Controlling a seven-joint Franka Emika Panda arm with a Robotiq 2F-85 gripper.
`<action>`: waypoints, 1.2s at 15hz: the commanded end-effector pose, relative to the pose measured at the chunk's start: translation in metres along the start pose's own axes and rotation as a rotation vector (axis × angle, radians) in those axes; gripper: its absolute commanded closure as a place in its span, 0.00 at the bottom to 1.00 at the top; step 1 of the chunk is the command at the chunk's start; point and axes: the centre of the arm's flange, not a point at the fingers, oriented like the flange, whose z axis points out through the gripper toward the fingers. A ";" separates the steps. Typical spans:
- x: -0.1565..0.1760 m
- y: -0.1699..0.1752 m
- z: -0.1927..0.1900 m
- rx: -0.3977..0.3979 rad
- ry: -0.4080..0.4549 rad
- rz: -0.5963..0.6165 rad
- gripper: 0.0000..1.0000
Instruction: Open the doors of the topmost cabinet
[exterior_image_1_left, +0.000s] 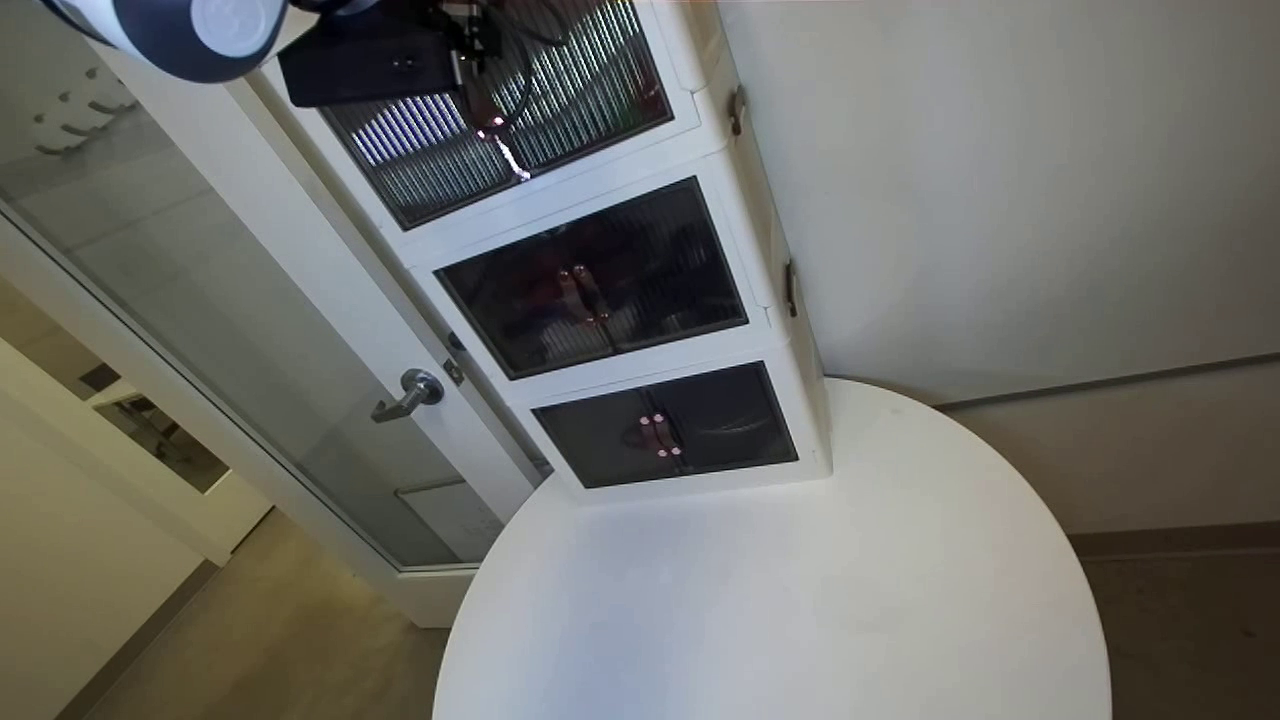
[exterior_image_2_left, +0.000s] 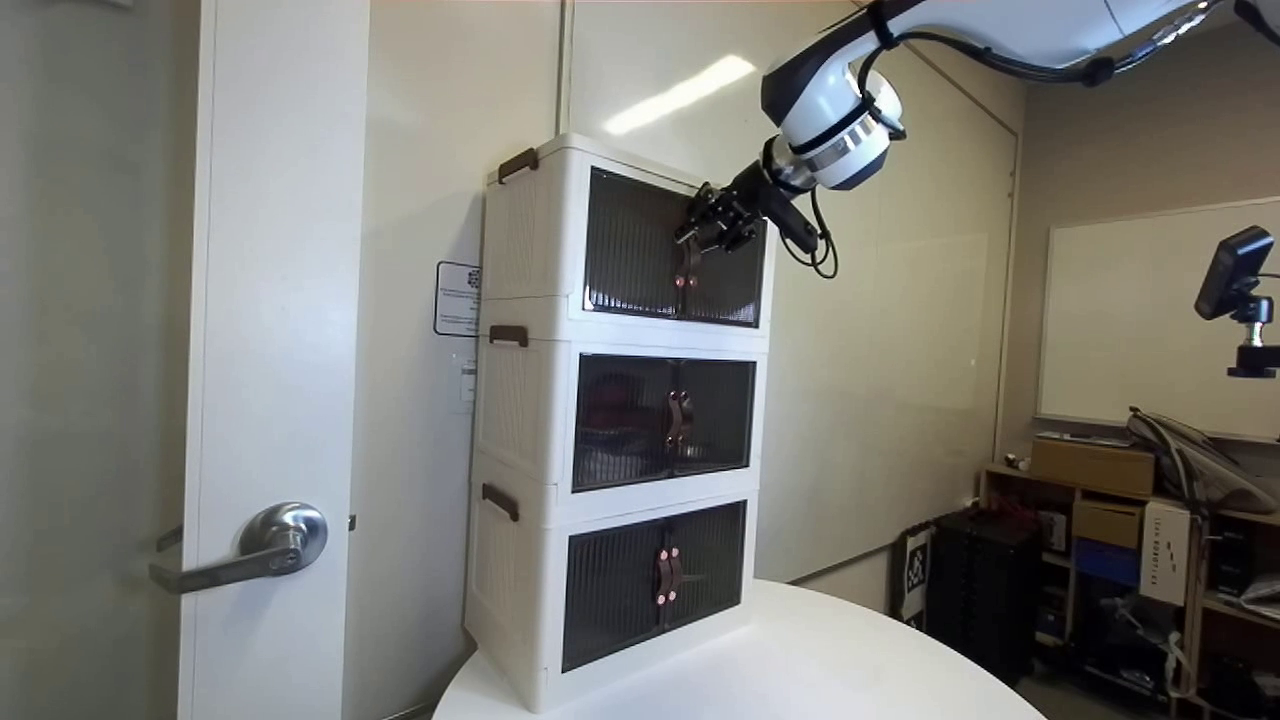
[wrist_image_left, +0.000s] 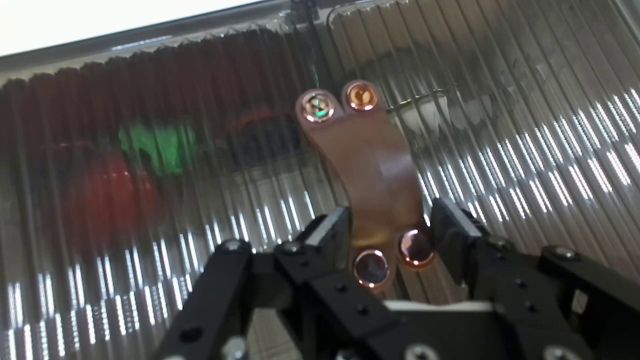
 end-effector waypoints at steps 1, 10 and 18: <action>0.002 0.024 -0.011 -0.044 0.005 0.033 0.57; 0.004 0.027 -0.016 -0.006 -0.026 0.055 0.81; 0.004 0.040 -0.024 -0.011 -0.041 0.077 0.98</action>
